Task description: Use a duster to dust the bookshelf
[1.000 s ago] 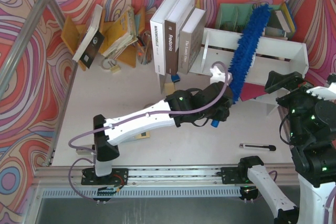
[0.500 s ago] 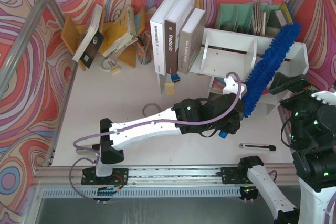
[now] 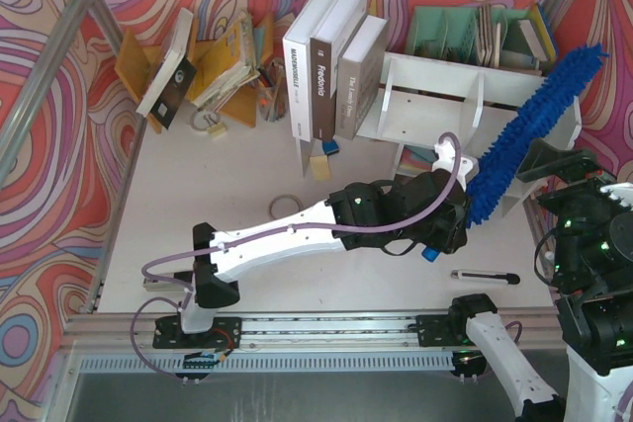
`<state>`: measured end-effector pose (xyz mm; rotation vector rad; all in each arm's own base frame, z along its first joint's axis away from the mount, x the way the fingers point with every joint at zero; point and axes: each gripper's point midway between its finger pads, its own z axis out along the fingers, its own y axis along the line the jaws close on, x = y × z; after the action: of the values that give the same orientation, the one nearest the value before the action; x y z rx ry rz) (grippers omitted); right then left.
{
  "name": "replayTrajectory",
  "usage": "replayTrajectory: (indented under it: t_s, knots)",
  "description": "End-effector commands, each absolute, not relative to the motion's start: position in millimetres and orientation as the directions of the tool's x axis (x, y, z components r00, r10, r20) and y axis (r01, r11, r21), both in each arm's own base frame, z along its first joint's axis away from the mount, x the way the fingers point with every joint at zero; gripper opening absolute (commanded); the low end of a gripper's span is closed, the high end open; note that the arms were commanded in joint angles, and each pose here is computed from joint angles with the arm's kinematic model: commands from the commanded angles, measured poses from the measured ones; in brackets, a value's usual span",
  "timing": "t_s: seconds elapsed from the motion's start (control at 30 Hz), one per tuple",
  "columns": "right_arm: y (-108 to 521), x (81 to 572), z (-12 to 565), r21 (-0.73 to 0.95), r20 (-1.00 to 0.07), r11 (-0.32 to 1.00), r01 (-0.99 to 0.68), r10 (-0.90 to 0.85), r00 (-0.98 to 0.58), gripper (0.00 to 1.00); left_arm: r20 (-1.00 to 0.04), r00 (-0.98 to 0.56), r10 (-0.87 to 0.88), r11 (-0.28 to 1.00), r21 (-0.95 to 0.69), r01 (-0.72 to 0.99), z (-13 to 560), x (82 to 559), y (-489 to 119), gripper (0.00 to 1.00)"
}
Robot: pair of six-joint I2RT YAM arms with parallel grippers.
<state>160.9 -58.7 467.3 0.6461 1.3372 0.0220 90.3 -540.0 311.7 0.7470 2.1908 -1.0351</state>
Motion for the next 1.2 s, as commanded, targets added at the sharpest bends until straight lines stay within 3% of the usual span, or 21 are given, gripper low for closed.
replayTrajectory:
  t_s: [0.0,0.1,0.33,0.6,0.83,1.17]
  knots:
    - [-63,157,470,0.455,-0.885,0.816,0.357,0.370,0.282,0.99,-0.735,-0.634,0.240,0.439,-0.501,0.746,327,73,-549,0.00]
    - [-63,159,468,0.455,-0.885,0.814,0.360,0.372,0.279,0.99,-0.734,-0.623,0.270,0.392,-0.507,0.768,329,59,-549,0.00]
    - [-63,161,464,0.458,-0.885,0.812,0.363,0.377,0.273,0.99,-0.729,-0.618,0.294,0.451,-0.464,0.762,310,60,-528,0.00]
    - [-59,164,457,0.460,-0.885,0.815,0.353,0.390,0.253,0.99,-0.805,-0.567,0.171,0.595,-0.374,0.711,330,99,-477,0.00]
    - [-58,166,453,0.459,-0.887,0.815,0.355,0.393,0.243,0.99,-0.838,-0.539,0.087,0.624,-0.376,0.685,354,108,-437,0.00]
    - [-56,173,444,0.453,-0.891,0.816,0.358,0.399,0.217,0.99,-0.771,-0.632,0.078,0.678,-0.423,0.601,302,100,-401,0.00]
